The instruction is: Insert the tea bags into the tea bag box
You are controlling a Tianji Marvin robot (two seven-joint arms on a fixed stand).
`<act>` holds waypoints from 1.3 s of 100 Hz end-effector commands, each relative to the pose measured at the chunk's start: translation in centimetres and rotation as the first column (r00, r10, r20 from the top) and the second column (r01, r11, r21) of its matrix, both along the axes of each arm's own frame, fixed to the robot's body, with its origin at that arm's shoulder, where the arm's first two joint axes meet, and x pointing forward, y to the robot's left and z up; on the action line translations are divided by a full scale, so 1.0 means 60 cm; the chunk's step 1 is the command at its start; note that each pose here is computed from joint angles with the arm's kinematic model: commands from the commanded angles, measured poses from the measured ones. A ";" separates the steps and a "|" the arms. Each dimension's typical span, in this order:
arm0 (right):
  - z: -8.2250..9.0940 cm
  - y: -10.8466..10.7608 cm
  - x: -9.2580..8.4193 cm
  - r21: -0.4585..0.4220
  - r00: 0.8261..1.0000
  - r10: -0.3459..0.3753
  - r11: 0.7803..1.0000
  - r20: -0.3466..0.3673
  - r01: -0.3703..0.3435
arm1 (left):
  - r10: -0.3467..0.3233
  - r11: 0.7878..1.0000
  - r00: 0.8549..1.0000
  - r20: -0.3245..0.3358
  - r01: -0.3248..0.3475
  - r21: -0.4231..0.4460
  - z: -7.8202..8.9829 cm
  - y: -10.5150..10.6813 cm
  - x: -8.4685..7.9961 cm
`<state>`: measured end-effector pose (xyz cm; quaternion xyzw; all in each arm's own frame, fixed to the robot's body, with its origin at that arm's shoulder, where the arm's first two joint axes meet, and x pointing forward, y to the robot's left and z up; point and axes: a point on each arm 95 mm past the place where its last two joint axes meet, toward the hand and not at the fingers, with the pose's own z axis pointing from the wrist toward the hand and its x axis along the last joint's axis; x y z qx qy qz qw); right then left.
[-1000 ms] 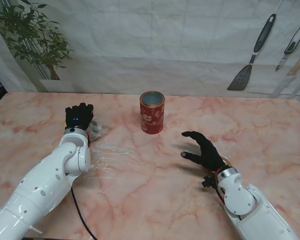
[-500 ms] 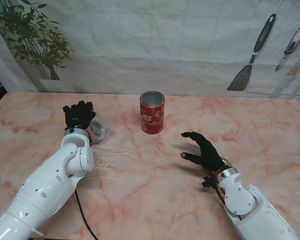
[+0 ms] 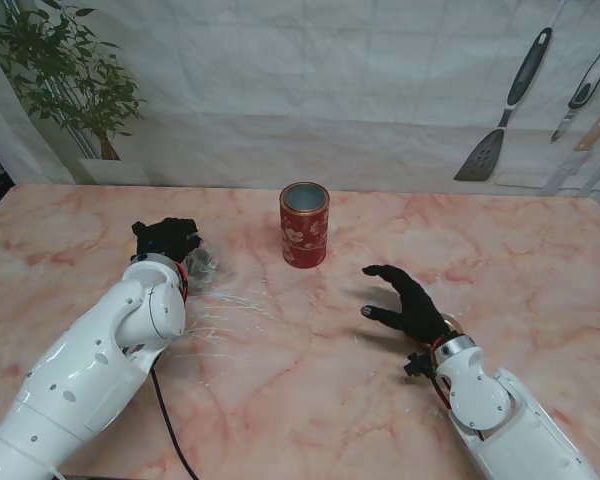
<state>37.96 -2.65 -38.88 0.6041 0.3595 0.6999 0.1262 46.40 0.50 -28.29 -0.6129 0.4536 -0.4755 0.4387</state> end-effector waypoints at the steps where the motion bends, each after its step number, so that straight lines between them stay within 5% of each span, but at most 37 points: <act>1: -0.003 0.002 -0.002 -0.007 1.000 0.013 1.000 -0.012 -0.013 | 0.017 0.999 1.000 0.022 -0.016 -0.031 0.003 0.001 0.001; 59: -0.007 0.004 0.001 -0.017 0.999 0.015 1.000 -0.034 -0.016 | 0.116 0.993 0.980 0.160 -0.112 -0.037 -0.014 -0.013 0.010; 79: -0.005 0.005 0.013 0.035 0.995 0.088 0.996 -0.049 -0.086 | 0.115 0.993 0.970 0.216 -0.103 -0.065 -0.016 -0.019 0.009; 103: 0.014 0.018 0.037 0.150 0.971 0.234 0.963 -0.056 -0.224 | 0.090 0.992 0.967 0.239 -0.064 -0.112 -0.009 -0.037 -0.018; 130: 0.044 0.048 0.066 0.189 0.920 0.389 0.908 -0.049 -0.373 | 0.066 0.987 0.965 0.253 -0.025 -0.160 0.004 -0.076 -0.059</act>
